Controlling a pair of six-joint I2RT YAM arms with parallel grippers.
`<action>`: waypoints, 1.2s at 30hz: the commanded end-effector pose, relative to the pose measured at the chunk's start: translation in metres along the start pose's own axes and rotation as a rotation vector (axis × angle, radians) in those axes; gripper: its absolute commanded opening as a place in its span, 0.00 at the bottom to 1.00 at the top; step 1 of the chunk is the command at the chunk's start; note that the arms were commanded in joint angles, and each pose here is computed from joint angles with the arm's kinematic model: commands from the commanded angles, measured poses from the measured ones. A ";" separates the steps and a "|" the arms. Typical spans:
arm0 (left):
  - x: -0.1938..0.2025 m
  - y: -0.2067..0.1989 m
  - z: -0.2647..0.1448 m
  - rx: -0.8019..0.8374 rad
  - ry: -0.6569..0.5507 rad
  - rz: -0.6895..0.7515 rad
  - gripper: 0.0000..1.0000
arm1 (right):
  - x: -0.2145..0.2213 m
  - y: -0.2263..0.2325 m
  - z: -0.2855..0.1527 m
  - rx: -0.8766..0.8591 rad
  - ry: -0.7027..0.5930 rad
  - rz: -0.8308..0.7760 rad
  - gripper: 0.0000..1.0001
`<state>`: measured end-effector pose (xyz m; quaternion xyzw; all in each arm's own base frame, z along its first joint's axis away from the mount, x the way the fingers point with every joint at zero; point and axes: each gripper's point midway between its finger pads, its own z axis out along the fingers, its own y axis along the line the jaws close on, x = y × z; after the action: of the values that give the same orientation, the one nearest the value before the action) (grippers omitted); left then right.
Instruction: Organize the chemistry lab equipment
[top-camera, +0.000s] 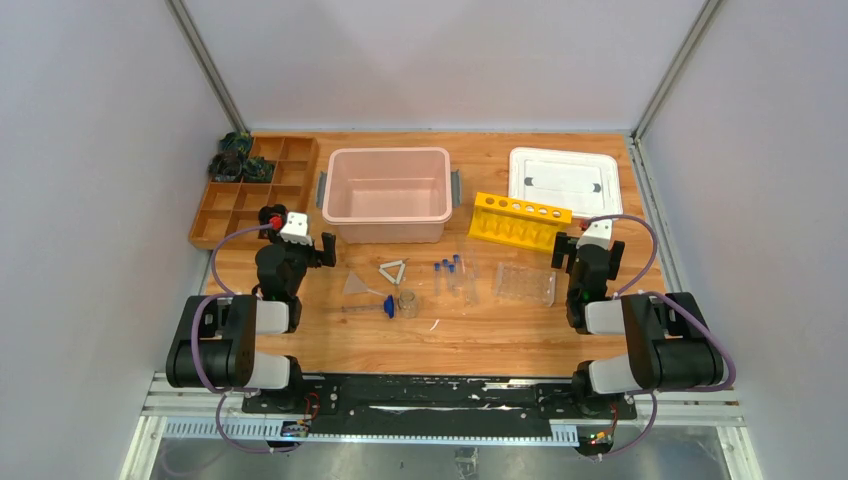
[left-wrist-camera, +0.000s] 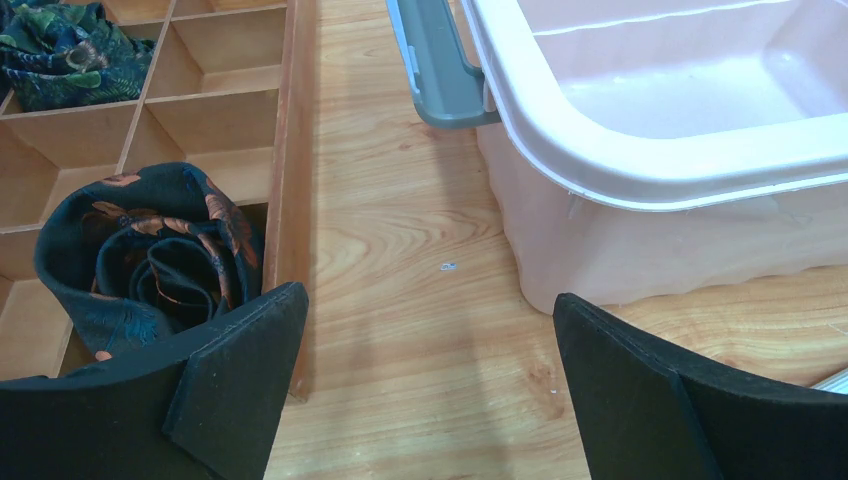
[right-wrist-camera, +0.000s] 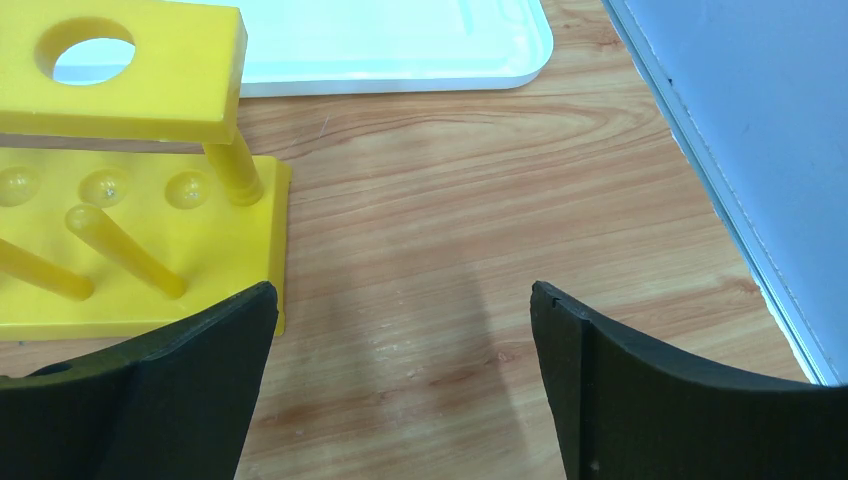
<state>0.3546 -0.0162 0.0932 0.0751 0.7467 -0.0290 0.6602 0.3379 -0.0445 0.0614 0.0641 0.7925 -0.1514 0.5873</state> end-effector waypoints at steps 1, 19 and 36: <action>-0.013 0.002 0.003 -0.006 -0.048 0.018 1.00 | -0.013 -0.003 0.003 0.013 -0.035 0.016 1.00; -0.018 0.009 0.001 -0.042 -0.056 -0.001 1.00 | -0.047 -0.019 -0.008 0.119 -0.104 0.021 1.00; -0.122 0.032 -0.042 0.093 0.376 -0.055 1.00 | -0.186 -0.014 -0.110 -0.064 0.145 0.532 1.00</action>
<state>0.3724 0.0261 0.2290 0.0639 0.7965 -0.0278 0.6006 0.3030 -0.0411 0.2587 0.2449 0.7557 -0.0608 0.6043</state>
